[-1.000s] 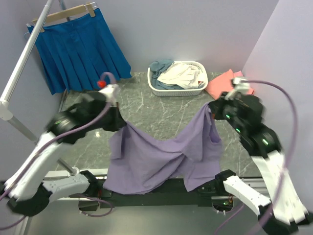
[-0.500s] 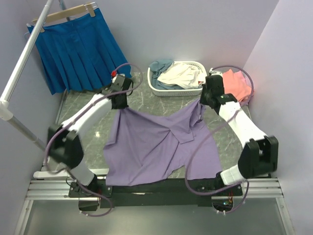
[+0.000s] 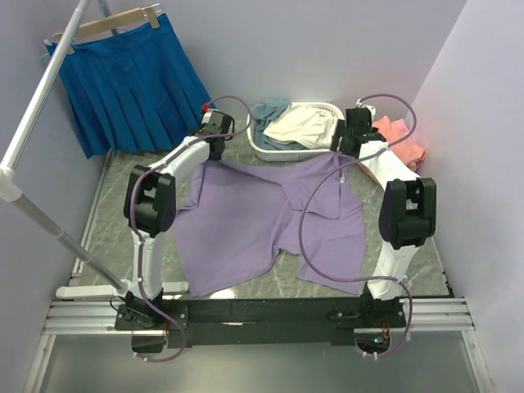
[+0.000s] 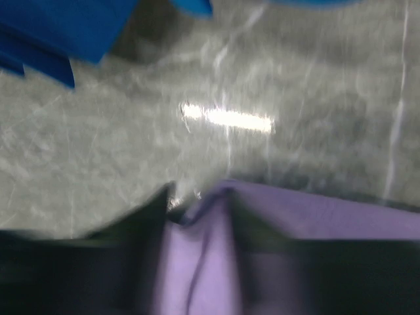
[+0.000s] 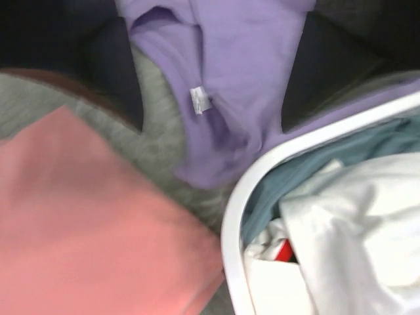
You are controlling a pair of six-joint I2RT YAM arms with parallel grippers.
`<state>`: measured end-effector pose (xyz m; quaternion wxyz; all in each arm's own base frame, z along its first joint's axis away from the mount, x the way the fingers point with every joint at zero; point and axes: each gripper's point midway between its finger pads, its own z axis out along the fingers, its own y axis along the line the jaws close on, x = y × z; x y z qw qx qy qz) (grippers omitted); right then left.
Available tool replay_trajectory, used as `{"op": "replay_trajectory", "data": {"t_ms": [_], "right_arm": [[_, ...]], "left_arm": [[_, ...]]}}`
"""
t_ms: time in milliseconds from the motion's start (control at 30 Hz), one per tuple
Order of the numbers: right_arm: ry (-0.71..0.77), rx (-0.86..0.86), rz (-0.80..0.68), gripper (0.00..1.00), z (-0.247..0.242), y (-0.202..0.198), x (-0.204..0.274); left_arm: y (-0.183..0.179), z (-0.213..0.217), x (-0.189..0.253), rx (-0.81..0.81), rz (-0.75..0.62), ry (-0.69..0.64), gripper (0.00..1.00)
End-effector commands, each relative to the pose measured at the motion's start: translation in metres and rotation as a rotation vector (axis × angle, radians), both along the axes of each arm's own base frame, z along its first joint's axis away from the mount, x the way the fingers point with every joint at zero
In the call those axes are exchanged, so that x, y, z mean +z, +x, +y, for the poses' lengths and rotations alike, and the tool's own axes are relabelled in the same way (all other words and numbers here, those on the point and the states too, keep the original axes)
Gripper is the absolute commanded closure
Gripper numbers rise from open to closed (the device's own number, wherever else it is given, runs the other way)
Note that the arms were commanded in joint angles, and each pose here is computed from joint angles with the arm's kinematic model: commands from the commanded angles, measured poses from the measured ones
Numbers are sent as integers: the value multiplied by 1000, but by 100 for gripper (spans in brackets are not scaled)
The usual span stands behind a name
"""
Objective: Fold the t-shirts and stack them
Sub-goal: Flatten the tshirt out
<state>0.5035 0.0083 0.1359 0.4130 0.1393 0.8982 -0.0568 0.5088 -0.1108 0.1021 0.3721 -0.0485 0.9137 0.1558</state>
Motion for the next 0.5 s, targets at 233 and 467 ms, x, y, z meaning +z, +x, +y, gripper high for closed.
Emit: {"op": "replay_trajectory", "data": {"t_ms": [233,467], "right_arm": [[26,-14,-160,0,-5,-35,83],[233,188,27,0,60,-103,41]], "left_arm": [[-4,5,94,44,-227,-103,1],[-112,-74,37,-170,52,-464,1]]}}
